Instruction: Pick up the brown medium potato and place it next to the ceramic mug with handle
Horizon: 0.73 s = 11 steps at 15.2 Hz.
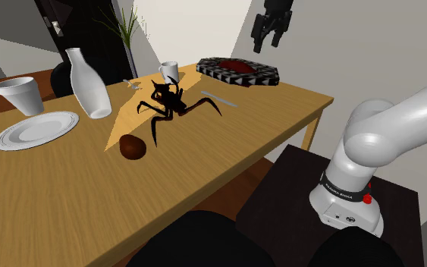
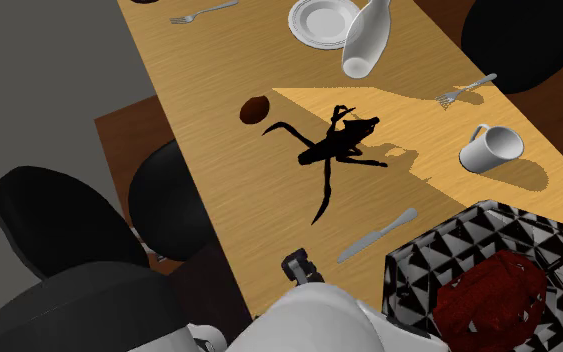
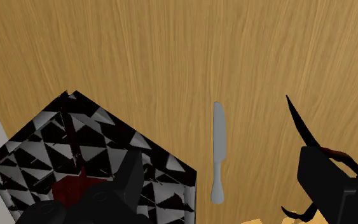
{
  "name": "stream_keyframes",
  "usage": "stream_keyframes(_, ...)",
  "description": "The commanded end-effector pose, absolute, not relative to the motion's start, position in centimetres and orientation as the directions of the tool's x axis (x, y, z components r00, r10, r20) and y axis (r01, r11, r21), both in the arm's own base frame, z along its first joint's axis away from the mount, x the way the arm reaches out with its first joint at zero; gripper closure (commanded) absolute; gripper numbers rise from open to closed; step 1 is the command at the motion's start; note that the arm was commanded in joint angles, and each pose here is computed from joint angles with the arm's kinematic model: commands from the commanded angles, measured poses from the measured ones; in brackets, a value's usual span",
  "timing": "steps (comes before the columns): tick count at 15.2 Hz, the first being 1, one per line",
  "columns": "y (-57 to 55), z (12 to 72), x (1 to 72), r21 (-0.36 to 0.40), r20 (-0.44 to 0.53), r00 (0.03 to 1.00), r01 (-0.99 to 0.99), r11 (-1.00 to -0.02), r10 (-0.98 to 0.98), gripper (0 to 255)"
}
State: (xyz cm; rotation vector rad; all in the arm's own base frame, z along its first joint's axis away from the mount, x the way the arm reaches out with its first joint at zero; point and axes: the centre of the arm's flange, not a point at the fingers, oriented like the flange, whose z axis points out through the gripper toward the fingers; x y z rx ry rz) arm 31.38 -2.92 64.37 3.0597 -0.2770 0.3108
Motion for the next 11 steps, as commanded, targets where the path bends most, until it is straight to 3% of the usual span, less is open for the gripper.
stream_keyframes(1, -2.9, 64.4, 31.4, 0.035, 0.204, 0.964, -0.183, -0.982, -0.172, 0)
stream_keyframes(11, 7.4, 59.1, 35.6, -0.018, 0.227, 0.962, -0.154, -0.988, -0.154, 0)
